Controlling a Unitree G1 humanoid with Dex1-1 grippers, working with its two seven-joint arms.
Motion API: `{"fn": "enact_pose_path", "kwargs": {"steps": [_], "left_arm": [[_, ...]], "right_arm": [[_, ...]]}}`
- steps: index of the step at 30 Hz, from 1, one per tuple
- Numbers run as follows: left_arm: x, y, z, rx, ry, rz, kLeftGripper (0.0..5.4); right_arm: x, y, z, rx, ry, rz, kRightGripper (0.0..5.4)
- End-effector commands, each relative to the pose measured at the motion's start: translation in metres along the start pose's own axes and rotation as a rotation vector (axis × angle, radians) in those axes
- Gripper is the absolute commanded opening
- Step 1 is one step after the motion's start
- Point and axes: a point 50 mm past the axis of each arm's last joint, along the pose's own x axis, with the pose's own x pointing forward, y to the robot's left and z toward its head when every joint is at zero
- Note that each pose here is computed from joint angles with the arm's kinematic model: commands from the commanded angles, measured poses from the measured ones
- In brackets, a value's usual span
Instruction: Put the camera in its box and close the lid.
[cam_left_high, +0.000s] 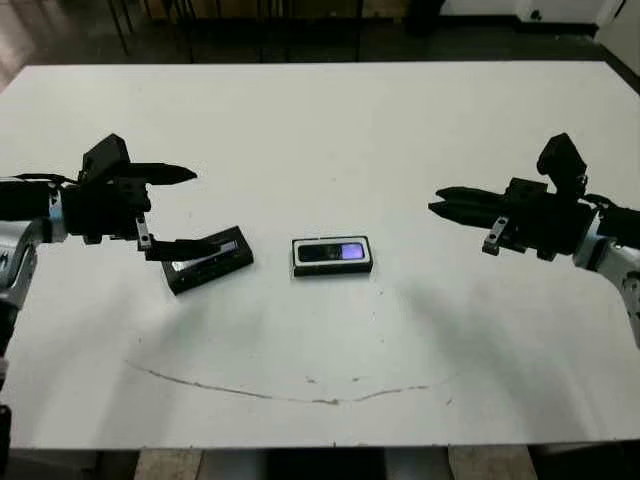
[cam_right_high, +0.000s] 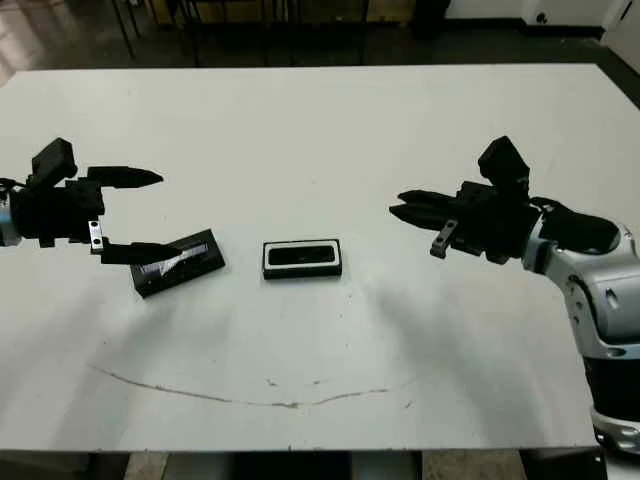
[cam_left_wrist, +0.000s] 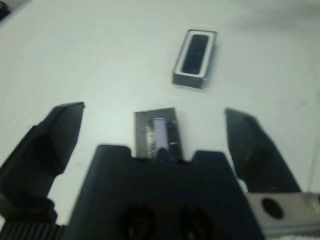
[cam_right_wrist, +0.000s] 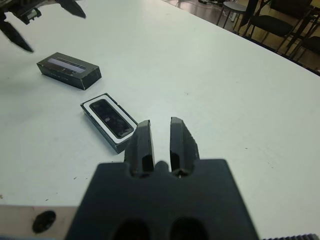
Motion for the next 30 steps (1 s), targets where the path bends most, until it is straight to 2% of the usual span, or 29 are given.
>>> {"fn": "enact_pose_path", "kwargs": {"steps": [1,9,13,17,30], "left_arm": [[0.005,0.0,-0.012,-0.059,0.025,-0.028,5.38],[0.006,-0.001,-0.034,-0.086,0.08,-0.009,5.38],[0.005,-0.004,-0.044,-0.05,0.143,0.007,5.38],[0.001,-0.005,-0.053,-0.063,0.195,0.049,5.38],[-0.001,-0.017,-0.065,-0.095,0.232,-0.016,5.38]], "right_arm": [[-0.002,-0.001,-0.005,0.007,0.034,-0.006,0.0],[-0.002,-0.001,-0.005,-0.002,0.037,-0.006,0.0],[-0.002,-0.001,-0.006,0.01,0.043,-0.008,0.0],[-0.002,-0.002,-0.006,0.016,0.045,-0.003,0.0],[-0.001,-0.002,-0.004,0.0,0.032,0.003,0.0]]}}
